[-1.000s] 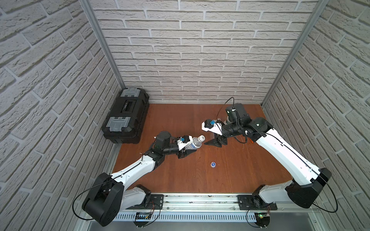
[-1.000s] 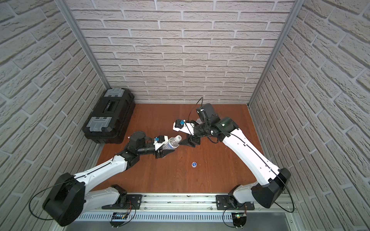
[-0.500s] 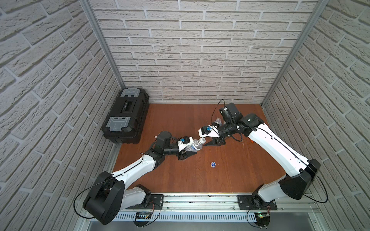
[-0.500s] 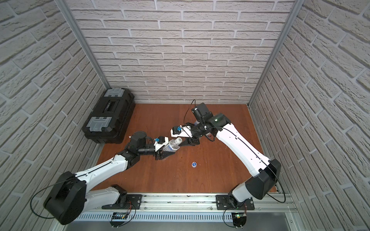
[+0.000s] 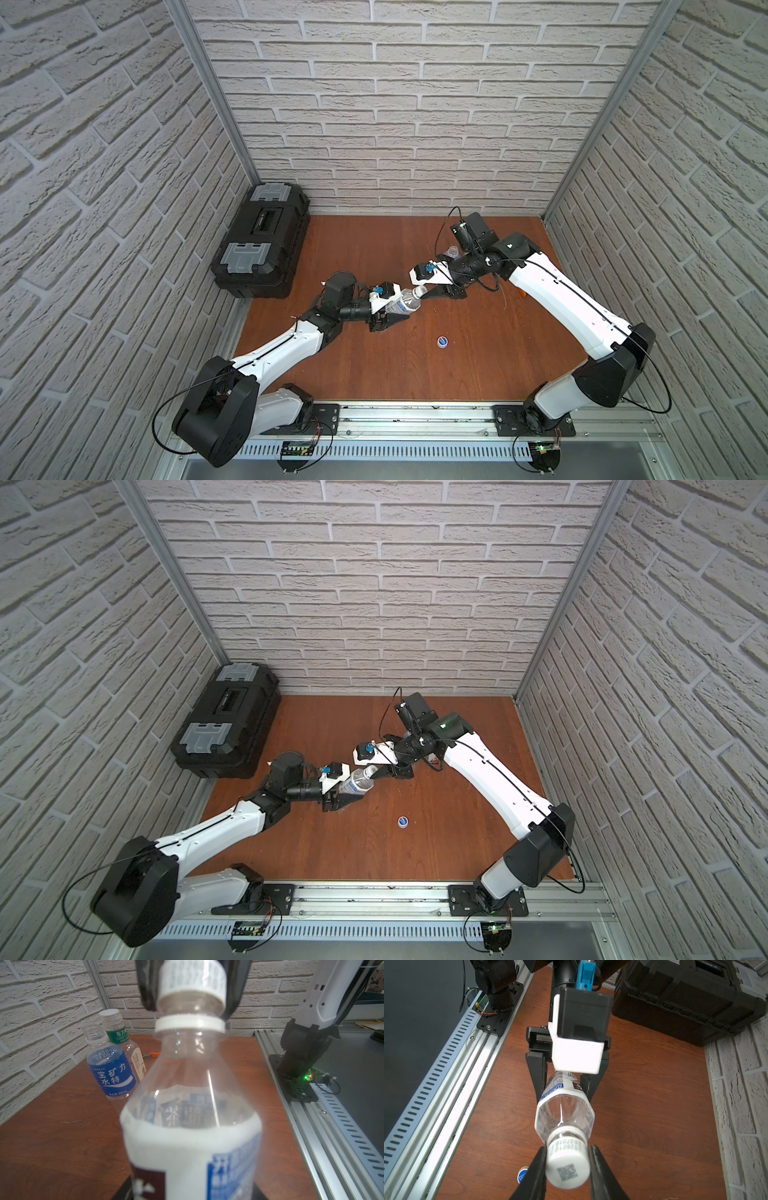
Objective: Screw on the bottle caps
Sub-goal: Screw the bottle cap onto the plastic bottle.
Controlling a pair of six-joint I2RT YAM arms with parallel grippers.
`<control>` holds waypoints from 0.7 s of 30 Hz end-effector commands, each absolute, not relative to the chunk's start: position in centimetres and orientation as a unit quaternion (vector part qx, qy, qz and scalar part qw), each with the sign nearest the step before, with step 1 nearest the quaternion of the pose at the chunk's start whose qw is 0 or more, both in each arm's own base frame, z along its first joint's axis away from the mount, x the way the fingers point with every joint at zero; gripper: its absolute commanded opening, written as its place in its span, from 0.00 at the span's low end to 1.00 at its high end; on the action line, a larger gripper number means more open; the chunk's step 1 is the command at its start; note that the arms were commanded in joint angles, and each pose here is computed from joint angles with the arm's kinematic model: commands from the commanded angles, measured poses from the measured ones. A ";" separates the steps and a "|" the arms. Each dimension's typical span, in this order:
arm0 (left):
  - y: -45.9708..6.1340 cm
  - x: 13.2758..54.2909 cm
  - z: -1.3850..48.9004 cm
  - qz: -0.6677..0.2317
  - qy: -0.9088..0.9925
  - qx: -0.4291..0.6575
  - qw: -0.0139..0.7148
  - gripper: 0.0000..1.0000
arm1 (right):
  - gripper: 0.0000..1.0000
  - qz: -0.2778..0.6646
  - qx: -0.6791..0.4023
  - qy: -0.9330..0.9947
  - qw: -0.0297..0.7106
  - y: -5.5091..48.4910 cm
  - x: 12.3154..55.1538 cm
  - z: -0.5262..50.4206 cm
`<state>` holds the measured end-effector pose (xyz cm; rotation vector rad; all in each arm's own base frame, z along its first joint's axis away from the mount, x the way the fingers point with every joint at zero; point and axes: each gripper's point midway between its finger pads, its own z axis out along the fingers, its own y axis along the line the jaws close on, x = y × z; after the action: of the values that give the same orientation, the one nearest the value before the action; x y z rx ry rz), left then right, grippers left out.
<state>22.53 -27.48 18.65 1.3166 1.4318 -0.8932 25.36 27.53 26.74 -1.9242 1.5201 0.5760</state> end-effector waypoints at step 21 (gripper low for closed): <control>-27.4 25.6 24.4 -0.137 0.550 0.490 0.662 0.38 | 0.34 0.295 -0.251 0.904 0.180 29.0 30.3 22.5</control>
<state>24.88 -25.96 16.52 1.2254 1.5477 -0.4077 28.09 28.02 23.39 -1.1447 2.3798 0.8173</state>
